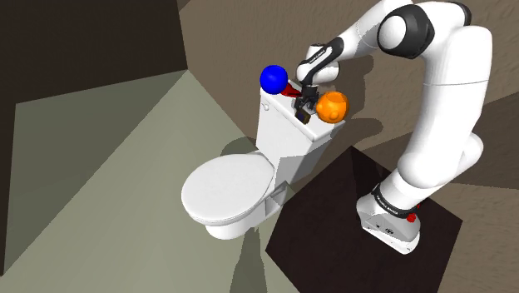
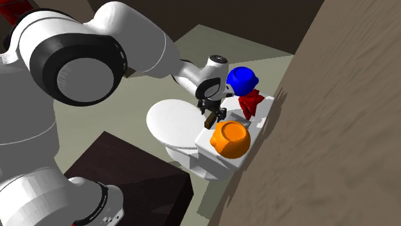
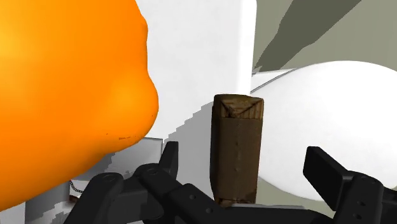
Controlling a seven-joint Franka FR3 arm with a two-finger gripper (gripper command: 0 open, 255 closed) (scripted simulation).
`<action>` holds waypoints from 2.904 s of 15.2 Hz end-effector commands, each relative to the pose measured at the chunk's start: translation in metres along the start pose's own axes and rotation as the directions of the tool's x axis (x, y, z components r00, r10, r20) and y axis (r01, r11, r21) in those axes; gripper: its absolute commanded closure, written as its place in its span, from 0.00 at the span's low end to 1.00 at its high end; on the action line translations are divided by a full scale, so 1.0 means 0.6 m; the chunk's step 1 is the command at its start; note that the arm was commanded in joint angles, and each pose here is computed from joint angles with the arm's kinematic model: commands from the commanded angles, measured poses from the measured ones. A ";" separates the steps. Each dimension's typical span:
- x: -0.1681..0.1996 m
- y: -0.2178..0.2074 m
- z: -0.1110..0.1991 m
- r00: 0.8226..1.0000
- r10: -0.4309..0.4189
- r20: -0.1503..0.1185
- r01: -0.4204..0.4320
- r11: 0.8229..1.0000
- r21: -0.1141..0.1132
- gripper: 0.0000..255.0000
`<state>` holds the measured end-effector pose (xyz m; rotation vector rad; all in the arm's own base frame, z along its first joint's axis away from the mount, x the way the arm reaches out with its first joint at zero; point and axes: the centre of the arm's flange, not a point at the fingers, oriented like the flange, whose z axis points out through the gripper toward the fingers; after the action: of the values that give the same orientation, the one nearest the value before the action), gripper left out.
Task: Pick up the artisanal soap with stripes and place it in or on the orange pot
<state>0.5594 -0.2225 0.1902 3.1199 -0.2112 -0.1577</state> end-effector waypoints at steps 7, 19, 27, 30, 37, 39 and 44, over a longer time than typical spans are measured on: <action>0.001 0.002 0.050 1.000 0.001 -0.001 -0.001 1.000 0.000 0.00; 0.001 0.002 0.050 1.000 0.001 -0.001 -0.001 1.000 0.000 1.00; -0.002 0.003 0.015 1.000 0.001 -0.001 -0.001 1.000 0.000 1.00; -0.005 0.003 -0.011 1.000 0.001 -0.001 -0.001 1.000 0.000 1.00; -0.011 0.004 -0.072 1.000 0.001 -0.001 -0.001 1.000 0.000 1.00; -0.013 0.005 -0.090 1.000 0.001 -0.001 -0.001 1.000 0.000 1.00; -0.017 0.005 -0.134 1.000 0.001 -0.001 -0.001 1.000 0.000 1.00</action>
<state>0.5559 -0.2244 0.2650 3.1202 -0.2117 -0.1561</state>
